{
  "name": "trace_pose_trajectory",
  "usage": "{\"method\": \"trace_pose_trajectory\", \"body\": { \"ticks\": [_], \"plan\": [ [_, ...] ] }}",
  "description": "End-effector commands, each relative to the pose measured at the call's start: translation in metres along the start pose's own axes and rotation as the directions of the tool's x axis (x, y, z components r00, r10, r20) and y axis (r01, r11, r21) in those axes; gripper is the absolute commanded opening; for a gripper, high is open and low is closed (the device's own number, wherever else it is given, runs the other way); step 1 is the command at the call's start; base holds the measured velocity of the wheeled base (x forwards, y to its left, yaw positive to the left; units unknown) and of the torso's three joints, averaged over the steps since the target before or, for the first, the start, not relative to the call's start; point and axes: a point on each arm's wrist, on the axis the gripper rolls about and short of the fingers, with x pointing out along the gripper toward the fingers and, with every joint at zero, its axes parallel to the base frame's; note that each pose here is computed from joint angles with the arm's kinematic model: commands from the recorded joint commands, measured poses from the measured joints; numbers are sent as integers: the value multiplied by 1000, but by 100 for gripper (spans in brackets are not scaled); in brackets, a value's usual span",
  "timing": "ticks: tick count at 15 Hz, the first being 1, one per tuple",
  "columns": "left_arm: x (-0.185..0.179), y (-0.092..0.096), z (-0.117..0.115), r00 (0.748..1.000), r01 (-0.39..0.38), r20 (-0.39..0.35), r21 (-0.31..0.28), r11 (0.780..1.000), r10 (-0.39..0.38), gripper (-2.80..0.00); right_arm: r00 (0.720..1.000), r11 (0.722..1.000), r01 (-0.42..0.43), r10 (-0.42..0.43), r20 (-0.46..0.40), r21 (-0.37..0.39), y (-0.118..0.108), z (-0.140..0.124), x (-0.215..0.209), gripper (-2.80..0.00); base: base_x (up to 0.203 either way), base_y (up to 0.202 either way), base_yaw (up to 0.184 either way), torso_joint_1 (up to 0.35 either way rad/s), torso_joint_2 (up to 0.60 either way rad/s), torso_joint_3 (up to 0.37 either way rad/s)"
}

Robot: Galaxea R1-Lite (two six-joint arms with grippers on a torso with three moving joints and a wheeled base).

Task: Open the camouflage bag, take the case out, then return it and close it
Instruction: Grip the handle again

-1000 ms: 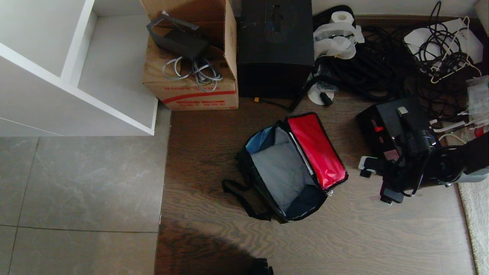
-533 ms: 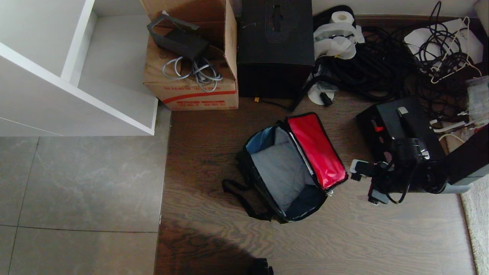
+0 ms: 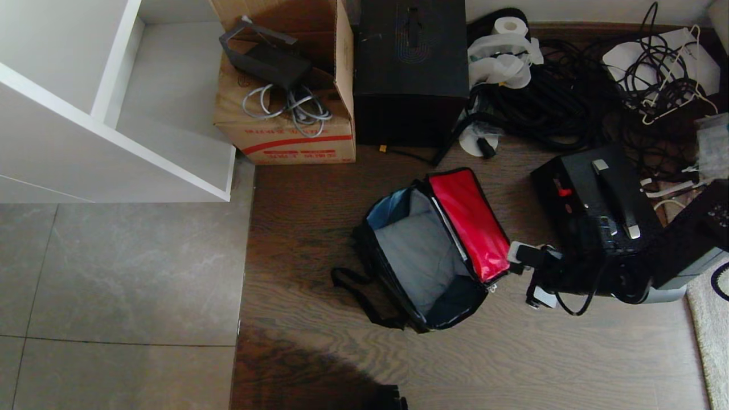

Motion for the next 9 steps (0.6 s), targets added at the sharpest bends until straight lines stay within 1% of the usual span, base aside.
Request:
{"method": "trace_pose_trajectory", "body": {
  "ticks": [1, 2, 3, 6, 7, 8, 9],
  "plan": [
    [1, 0, -3, 1000, -1, -8, -2, 1000, 1, -280, 999, 999, 4, -2, 36, -43, 8, -5, 8, 0, 0, 0, 0, 0, 0, 0],
    [1, 0, -3, 1000, -1, -8, 0, 1000, 1, -280, 999, 994, 23, -19, 38, -105, 9, -11, 13, 0, 0, 0, 0, 0, 0, 0],
    [1, 0, -3, 1000, -1, -8, -2, 1000, 1, -280, 999, 989, 36, -31, 39, -143, 10, -15, 16, 0, 0, 0, 0, 0, 0, 0],
    [1, 0, -3, 1000, -1, -8, -2, 1000, 1, -280, 998, 988, 44, -38, 43, -146, 9, -14, 19, 0, 0, 0, 0, 0, 0, 0],
    [1, 0, -3, 1000, -1, -8, -2, 1000, 1, -280, 998, 989, 40, -34, 43, -145, 12, -17, 28, 0, 0, 0, 0, 0, 0, 0],
    [1, 0, -3, 1000, -1, -8, 0, 1000, 1, -280, 998, 988, 53, -46, 51, -146, 11, -16, 33, 0, 0, 0, 0, 0, 0, 0],
    [1, 0, -3, 1000, -1, -8, 0, 1000, 1, -280, 998, 988, 53, -46, 51, -146, 11, -16, 33, 0, 0, 0, 0, 0, 0, 0]
  ]
}}
